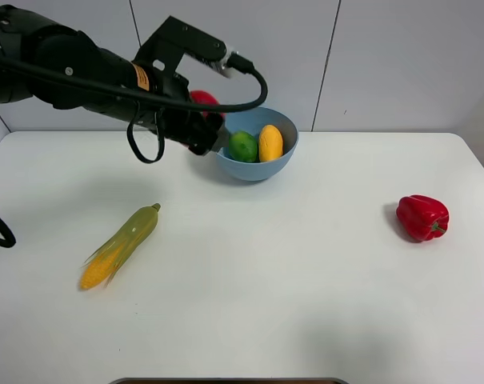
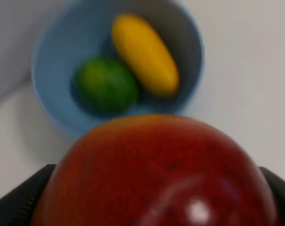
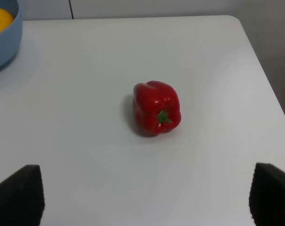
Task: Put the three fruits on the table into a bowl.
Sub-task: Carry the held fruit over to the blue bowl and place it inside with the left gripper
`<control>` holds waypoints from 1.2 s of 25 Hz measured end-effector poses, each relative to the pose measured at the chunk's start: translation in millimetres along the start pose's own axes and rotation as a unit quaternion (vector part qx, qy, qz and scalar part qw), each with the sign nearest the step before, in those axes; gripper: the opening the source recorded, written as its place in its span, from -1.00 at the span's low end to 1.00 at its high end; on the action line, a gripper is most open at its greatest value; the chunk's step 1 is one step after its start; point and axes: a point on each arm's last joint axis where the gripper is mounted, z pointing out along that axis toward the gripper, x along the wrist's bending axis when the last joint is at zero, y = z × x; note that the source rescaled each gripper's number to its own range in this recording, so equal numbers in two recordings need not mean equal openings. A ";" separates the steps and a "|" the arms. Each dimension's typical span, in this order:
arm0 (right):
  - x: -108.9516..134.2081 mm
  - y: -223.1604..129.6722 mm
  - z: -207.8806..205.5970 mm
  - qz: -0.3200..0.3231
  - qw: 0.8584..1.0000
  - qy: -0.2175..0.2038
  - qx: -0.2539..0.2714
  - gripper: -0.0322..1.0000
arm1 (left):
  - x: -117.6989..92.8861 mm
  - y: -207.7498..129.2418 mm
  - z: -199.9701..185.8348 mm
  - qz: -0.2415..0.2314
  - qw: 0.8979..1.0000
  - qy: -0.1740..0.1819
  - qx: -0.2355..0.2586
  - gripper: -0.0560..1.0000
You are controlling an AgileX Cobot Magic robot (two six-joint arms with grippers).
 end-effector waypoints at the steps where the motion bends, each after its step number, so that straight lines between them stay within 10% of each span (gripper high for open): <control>1: 0.0 0.0 0.0 0.000 1.000 0.000 0.000 0.84 | 2.1 4.0 -0.1 -0.001 1.000 0.005 -0.023 -0.89; 8: 0.0 0.0 0.0 0.000 1.000 0.000 0.000 0.84 | 24.0 8.1 14.2 -0.014 0.995 0.036 -0.092 -0.89; 30: 0.0 0.0 0.0 0.000 1.000 0.000 0.000 0.84 | 47.7 -4.7 144.4 -0.003 0.997 0.051 -0.066 -0.89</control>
